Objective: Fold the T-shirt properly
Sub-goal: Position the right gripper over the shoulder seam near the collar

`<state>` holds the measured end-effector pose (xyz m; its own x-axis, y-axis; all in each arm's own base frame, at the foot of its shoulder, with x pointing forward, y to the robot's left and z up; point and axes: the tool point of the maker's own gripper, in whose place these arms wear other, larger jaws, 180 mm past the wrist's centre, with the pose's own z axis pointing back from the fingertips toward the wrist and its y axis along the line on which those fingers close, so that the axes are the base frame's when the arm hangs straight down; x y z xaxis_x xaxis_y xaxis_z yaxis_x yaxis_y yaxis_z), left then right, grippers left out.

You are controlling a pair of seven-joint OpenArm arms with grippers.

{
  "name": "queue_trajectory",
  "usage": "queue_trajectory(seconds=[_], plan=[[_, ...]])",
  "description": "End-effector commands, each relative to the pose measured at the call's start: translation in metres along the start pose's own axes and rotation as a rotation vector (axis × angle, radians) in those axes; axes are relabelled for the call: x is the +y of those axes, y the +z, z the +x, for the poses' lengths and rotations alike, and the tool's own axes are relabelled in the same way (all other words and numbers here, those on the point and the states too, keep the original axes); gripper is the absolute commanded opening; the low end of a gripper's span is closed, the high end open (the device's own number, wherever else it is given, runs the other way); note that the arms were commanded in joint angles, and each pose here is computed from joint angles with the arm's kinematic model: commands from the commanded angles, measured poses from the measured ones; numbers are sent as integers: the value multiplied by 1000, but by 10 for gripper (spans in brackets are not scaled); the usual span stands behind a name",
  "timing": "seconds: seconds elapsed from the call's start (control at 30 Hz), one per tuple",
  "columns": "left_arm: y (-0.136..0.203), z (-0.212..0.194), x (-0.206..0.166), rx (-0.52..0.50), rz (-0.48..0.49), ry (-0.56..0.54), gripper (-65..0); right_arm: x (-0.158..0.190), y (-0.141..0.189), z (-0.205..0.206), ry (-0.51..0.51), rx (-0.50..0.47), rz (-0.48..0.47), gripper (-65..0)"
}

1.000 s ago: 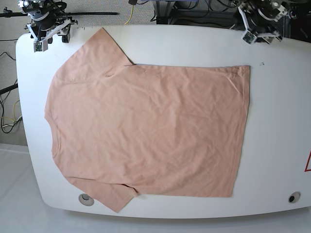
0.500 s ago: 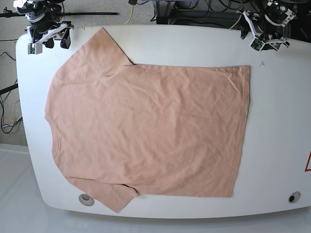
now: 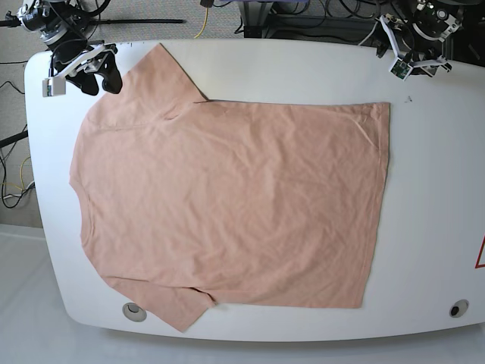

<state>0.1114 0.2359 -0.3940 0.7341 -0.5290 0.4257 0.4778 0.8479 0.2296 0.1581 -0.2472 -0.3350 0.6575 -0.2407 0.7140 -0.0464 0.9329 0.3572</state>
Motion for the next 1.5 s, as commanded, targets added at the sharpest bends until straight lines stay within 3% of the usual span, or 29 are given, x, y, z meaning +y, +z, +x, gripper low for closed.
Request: queue_trajectory(seconds=[0.0, 0.23, 0.63, 1.47], plan=[[4, 8, 6, -24, 14, -4, -269, -3, 5, 15, 34, -44, 1, -291], [4, 10, 7, -25, 20, 5, -269, -14, 5, 25, 34, -76, -25, -290], [1, 13, 3, -32, -21, 8, -266, -24, -1, -5, -78, -30, -35, -289], [4, 35, 4, -89, -15, -19, -268, -33, -8, -10, -173, -41, -1, -279]])
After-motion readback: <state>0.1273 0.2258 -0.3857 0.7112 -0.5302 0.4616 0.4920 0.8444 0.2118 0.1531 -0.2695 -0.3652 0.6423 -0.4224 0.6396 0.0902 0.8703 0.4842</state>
